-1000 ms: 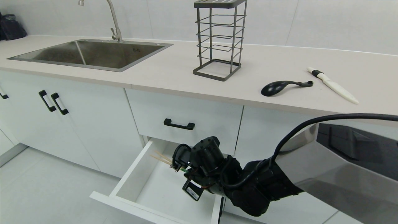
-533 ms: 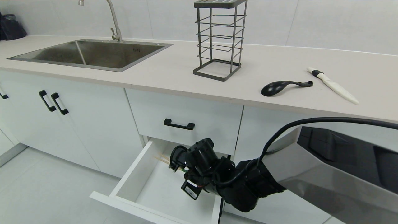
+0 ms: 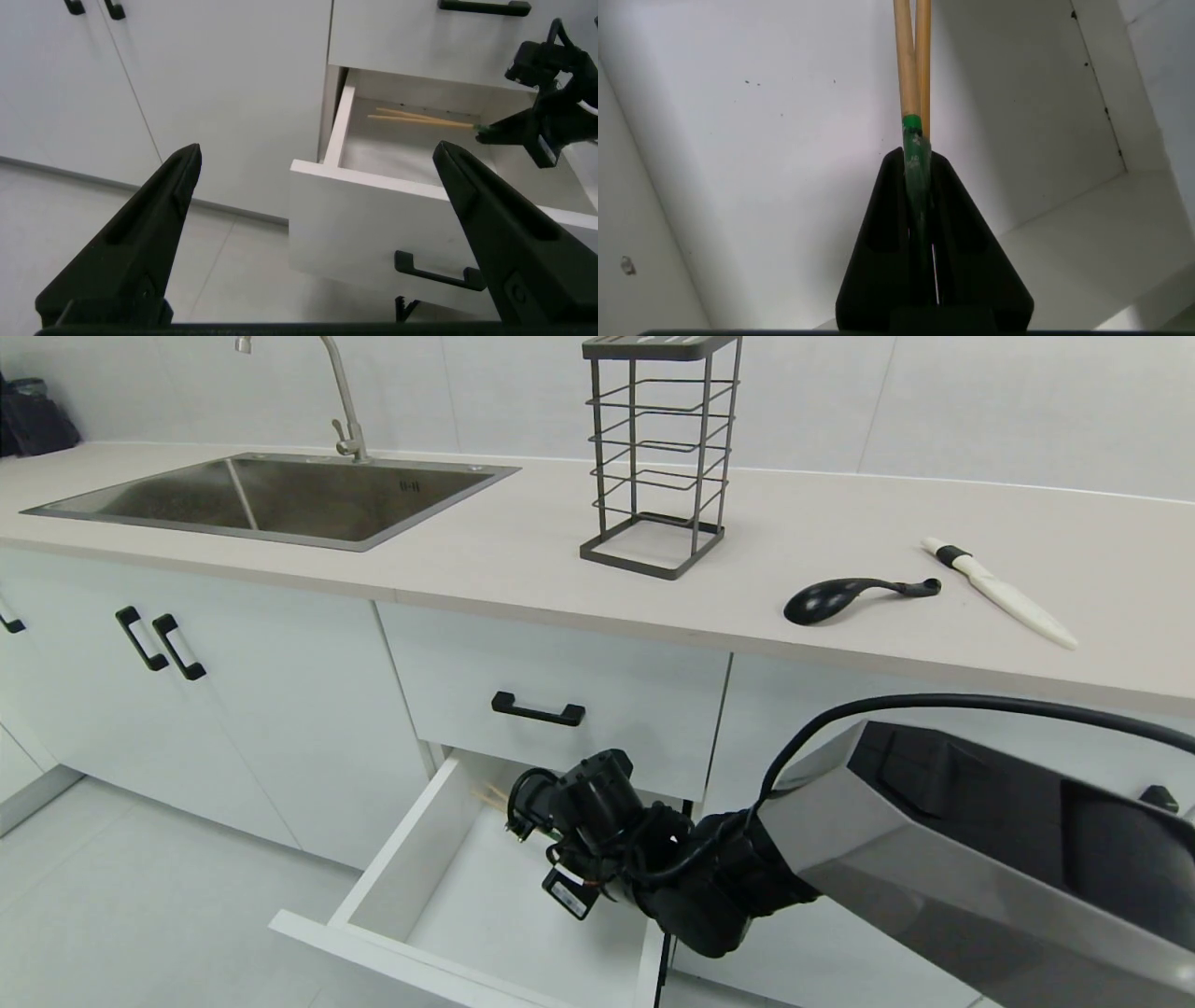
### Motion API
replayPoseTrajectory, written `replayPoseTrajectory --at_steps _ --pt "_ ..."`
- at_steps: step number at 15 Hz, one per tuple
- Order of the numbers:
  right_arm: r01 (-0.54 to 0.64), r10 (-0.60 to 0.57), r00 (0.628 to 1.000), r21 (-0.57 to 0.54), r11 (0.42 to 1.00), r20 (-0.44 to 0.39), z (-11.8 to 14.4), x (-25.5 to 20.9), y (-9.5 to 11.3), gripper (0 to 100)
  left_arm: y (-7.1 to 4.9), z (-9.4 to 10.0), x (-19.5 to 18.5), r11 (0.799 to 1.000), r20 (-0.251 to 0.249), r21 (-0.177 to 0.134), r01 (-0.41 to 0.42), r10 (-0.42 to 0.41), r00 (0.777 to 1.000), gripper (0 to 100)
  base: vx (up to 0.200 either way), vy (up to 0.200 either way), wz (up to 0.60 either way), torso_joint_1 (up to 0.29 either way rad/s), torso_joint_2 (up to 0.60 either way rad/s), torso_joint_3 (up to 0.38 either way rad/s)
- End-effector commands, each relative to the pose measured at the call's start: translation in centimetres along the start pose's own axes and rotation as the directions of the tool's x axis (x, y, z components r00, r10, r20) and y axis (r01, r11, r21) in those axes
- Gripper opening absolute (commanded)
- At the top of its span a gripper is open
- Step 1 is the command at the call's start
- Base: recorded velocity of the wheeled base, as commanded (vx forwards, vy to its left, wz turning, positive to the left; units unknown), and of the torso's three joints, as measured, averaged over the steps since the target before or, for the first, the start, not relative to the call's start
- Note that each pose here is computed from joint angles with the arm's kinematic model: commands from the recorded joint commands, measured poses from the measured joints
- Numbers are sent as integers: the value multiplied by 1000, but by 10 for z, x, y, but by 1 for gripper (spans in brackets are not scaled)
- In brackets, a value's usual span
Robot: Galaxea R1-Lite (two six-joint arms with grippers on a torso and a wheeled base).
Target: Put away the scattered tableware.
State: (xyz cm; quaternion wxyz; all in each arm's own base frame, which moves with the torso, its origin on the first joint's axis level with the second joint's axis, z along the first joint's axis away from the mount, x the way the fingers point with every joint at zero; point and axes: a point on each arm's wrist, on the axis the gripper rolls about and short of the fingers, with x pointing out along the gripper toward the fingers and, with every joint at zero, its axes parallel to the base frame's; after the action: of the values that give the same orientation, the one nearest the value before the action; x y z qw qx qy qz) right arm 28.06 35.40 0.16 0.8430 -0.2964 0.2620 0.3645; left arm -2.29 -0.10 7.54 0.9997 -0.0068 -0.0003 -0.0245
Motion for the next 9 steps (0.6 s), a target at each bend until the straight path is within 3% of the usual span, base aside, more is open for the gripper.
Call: replayPoseTrajectory --at_steps 1,9 --pt "-23 23 1000 -25 999 -22 -4 14 15 0 0 0 0 1000 -2 0 0 0 1000 100 0 0 0 0 0 0" --pt "-44 41 998 -63 997 -56 -12 24 24 0 0 0 0 1000 -2 0 0 0 1000 100 0 0 0 0 0 0"
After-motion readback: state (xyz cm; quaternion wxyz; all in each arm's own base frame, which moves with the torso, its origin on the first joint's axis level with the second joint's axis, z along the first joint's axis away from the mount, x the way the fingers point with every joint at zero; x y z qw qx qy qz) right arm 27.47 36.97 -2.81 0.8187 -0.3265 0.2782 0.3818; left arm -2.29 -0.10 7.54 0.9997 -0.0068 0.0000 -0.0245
